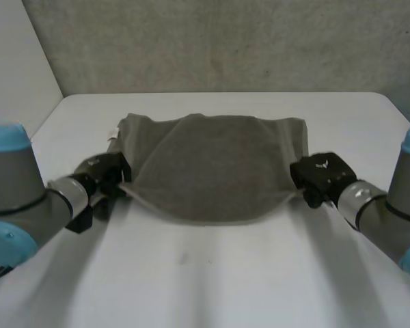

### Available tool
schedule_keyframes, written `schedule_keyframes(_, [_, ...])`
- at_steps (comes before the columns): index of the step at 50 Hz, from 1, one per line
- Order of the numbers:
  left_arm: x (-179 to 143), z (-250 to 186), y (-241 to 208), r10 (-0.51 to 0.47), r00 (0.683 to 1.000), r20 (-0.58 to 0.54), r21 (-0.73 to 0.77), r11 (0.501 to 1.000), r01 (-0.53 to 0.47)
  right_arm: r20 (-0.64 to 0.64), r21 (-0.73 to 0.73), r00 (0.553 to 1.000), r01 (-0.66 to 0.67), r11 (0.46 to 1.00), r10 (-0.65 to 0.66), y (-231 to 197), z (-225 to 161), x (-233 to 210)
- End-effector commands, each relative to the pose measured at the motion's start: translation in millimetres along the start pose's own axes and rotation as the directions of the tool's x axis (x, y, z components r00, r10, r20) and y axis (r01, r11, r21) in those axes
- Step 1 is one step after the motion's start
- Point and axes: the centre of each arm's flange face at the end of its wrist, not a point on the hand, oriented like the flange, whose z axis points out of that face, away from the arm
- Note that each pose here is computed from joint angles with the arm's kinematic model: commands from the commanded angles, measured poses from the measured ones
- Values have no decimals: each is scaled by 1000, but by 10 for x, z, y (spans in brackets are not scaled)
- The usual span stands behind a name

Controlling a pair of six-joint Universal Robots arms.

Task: Fold the towel.

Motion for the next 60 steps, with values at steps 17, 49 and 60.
schedule_keyframes(17, [-43, -9, 227, 106, 993, 49, 2, 994, -106, -172, 91, 974, -134, 987, 148, 130, -120, 600])
schedule_keyframes(49, [-81, -228, 15, 129, 981, 146, 44, 990, -137, -251, 108, 958, -116, 987, 140, 101, -144, 857])
schedule_keyframes(60, [-96, -1113, -345, 353, 916, 193, -64, 936, -347, -173, -75, 985, -21, 997, 8, -191, -717, 715])
